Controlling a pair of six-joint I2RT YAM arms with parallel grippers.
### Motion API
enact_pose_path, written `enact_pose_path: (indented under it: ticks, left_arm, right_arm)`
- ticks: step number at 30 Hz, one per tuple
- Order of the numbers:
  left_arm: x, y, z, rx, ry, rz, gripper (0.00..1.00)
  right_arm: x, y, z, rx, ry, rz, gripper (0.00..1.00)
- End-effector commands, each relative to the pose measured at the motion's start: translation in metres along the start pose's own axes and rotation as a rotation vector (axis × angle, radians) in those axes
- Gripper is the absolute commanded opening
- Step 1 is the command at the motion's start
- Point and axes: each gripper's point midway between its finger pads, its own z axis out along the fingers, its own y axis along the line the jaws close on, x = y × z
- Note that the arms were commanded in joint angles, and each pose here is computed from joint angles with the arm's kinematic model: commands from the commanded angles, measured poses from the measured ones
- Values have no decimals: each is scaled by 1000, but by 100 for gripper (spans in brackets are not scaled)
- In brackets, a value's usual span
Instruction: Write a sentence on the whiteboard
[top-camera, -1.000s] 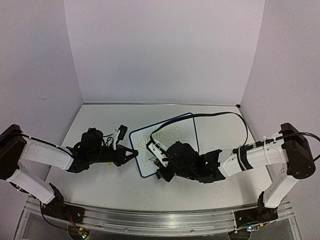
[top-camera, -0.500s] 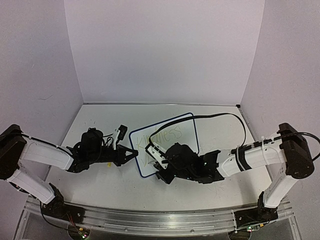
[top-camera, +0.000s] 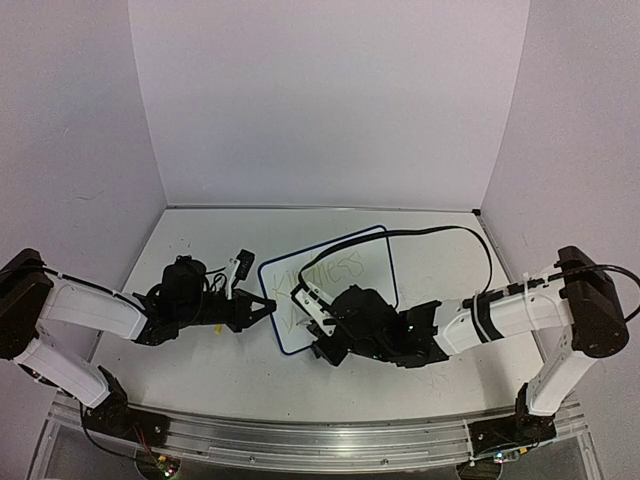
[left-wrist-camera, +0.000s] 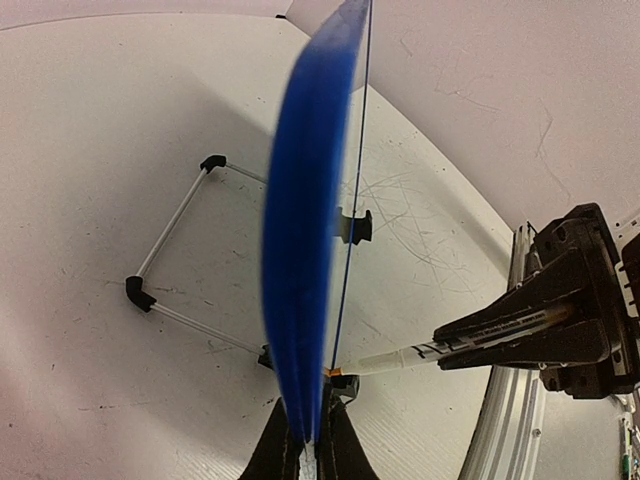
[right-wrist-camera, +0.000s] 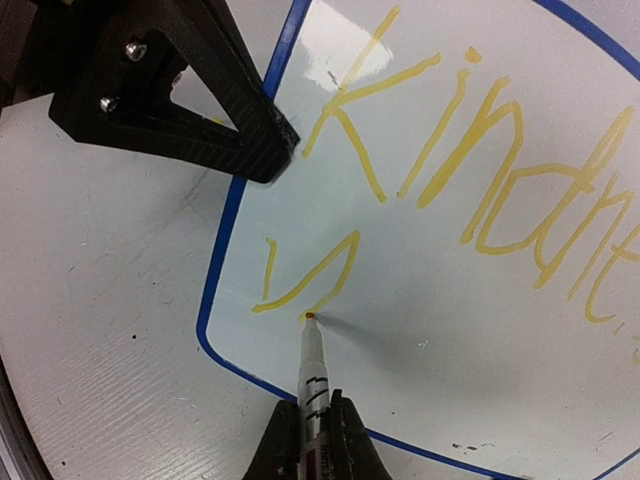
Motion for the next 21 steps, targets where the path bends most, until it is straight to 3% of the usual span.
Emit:
enact_pose_path:
  ticks: [1, 21]
  left_arm:
    - [7, 11, 1, -56, 27, 13, 0]
    - [7, 12, 0, -61, 25, 13, 0]
  right_arm:
    - [-34, -28, -12, 112, -104, 54, 0]
    - [-29, -45, -17, 189, -100, 70, 0]
